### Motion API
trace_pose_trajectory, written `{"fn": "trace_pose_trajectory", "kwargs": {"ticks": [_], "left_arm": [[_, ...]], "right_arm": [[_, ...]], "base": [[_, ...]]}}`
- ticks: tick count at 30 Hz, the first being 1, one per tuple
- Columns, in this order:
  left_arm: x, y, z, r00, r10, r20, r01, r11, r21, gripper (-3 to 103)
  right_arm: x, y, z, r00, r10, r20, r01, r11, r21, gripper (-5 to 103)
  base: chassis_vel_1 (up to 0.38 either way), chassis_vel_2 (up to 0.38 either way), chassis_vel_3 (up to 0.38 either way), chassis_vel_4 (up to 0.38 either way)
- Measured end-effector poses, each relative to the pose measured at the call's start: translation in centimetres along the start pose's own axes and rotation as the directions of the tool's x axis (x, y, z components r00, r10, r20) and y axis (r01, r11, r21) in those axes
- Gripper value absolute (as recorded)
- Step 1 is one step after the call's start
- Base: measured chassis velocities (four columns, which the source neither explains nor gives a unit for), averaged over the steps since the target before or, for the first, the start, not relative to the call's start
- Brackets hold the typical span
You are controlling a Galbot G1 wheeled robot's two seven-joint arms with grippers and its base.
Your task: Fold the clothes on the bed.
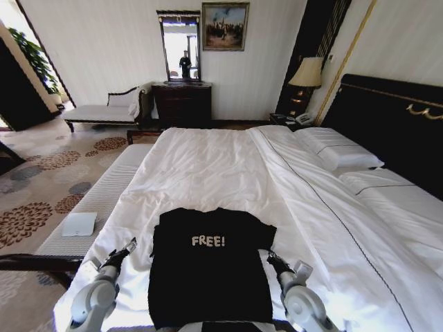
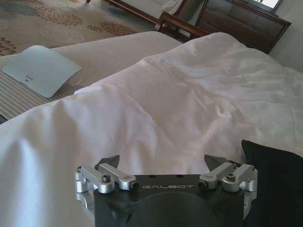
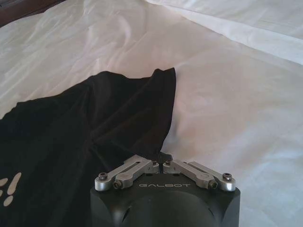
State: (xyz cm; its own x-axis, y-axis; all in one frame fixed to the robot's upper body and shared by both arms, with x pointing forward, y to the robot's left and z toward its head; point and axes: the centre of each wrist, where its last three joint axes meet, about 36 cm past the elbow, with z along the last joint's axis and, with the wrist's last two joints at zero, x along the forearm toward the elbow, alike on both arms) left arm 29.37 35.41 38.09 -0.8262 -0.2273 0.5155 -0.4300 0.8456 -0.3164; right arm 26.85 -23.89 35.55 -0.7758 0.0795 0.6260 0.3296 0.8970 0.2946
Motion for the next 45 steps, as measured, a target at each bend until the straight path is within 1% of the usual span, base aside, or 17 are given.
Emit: {"fn": "trace_pose_trajectory", "kwargs": {"ticks": [11, 13, 14, 19, 20, 22, 25, 26, 29, 31, 32, 35, 36, 37, 40, 43, 45], "left_arm": [[-0.1, 0.0, 0.2, 1.0, -0.001, -0.003, 0.001, 1.0, 0.016, 100], [-0.1, -0.1, 0.5, 1.0, -0.001, -0.006, 0.001, 1.0, 0.025, 100], [-0.1, -0.2, 0.6, 1.0, 0.0, -0.008, 0.0, 1.0, 0.028, 100], [0.2, -0.9, 0.7, 1.0, 0.012, -0.005, -0.011, 0.999, 0.038, 100], [0.2, -1.0, 0.6, 1.0, 0.015, -0.001, -0.015, 0.999, 0.043, 100], [0.2, -1.1, 0.5, 1.0, 0.017, 0.002, -0.017, 0.999, 0.048, 100], [0.0, -1.2, 0.1, 0.999, 0.037, 0.013, -0.037, 0.997, 0.07, 100], [0.0, -1.2, 0.1, 0.999, 0.037, 0.013, -0.037, 0.997, 0.07, 100], [-0.7, -1.2, -0.5, 0.994, 0.096, 0.048, -0.099, 0.993, 0.069, 100], [-1.1, -1.3, -0.9, 0.991, 0.118, 0.061, -0.122, 0.99, 0.072, 100], [-1.4, -1.5, -1.1, 0.989, 0.13, 0.066, -0.135, 0.988, 0.073, 100], [-2.7, -2.0, -0.6, 0.988, 0.127, 0.092, -0.129, 0.991, 0.019, 100], [-3.0, -2.1, -0.1, 0.985, 0.137, 0.107, -0.136, 0.991, -0.02, 100], [-3.0, -2.1, -0.1, 0.985, 0.137, 0.107, -0.136, 0.991, -0.02, 100], [-3.5, -2.6, 2.4, 0.968, 0.222, 0.117, -0.207, 0.97, -0.127, 100], [-3.5, -3.1, 3.9, 0.955, 0.276, 0.107, -0.261, 0.956, -0.133, 100], [-3.4, -3.9, 5.8, 0.943, 0.322, 0.089, -0.316, 0.946, -0.074, 100]], "right_arm": [[-0.1, -0.3, 0.9, 1.0, 0.024, 0.016, -0.025, 1.0, 0.017, 0], [0.1, 0.0, 0.6, 0.999, 0.021, 0.048, -0.022, 1.0, 0.009, 11], [0.2, 0.1, 0.2, 0.998, 0.017, 0.066, -0.018, 1.0, 0.003, 11], [0.3, -0.1, -1.7, 0.986, 0.027, 0.164, -0.026, 1.0, -0.013, 32], [0.1, -0.4, -1.9, 0.98, 0.041, 0.195, -0.04, 0.999, -0.008, 32], [0.0, -0.6, -2.0, 0.978, 0.047, 0.205, -0.046, 0.999, -0.008, 38], [-0.6, -0.4, -3.2, 0.968, 0.043, 0.248, -0.035, 0.999, -0.033, 54], [-0.6, -0.4, -3.2, 0.968, 0.043, 0.248, -0.035, 0.999, -0.033, 54], [-1.2, 0.3, -4.5, 0.947, 0.001, 0.32, 0.016, 0.999, -0.052, 71], [-1.4, 0.5, -4.7, 0.939, -0.016, 0.344, 0.037, 0.998, -0.054, 71], [-1.7, 0.7, -4.8, 0.93, -0.032, 0.367, 0.056, 0.997, -0.056, 77], [-2.3, 1.0, -4.6, 0.914, -0.046, 0.403, 0.08, 0.994, -0.068, 93], [-2.5, 1.0, -4.5, 0.914, -0.042, 0.404, 0.078, 0.994, -0.072, 93], [-2.5, 1.0, -4.5, 0.914, -0.042, 0.404, 0.078, 0.994, -0.072, 93], [-2.8, 0.8, -3.7, 0.917, -0.028, 0.399, 0.06, 0.996, -0.068, 100], [-2.7, 0.7, -3.4, 0.916, -0.022, 0.401, 0.052, 0.997, -0.065, 100], [-2.6, 0.7, -3.1, 0.914, -0.005, 0.405, 0.042, 0.996, -0.081, 100]], "base": [[0.0, 0.0, 0.0, 0.0], [0.0, 0.0, 0.0, 0.0], [0.0, 0.0, 0.0, 0.0], [0.0, 0.0, 0.0, 0.0], [0.0, 0.0, 0.0, 0.0], [0.0, 0.0, 0.0, 0.0], [0.0, 0.0, 0.0, 0.0], [0.0, 0.0, 0.0, 0.0], [0.0, 0.0, 0.0, 0.0], [0.0, 0.0, 0.0, 0.0], [0.0, 0.0, 0.0, 0.0], [0.0, 0.0, 0.0, 0.0], [0.0, 0.0, 0.0, 0.0], [0.0, 0.0, 0.0, 0.0], [0.0, 0.0, 0.0, 0.0], [0.0, 0.0, 0.0, 0.0], [0.0, 0.0, 0.0, 0.0]]}}
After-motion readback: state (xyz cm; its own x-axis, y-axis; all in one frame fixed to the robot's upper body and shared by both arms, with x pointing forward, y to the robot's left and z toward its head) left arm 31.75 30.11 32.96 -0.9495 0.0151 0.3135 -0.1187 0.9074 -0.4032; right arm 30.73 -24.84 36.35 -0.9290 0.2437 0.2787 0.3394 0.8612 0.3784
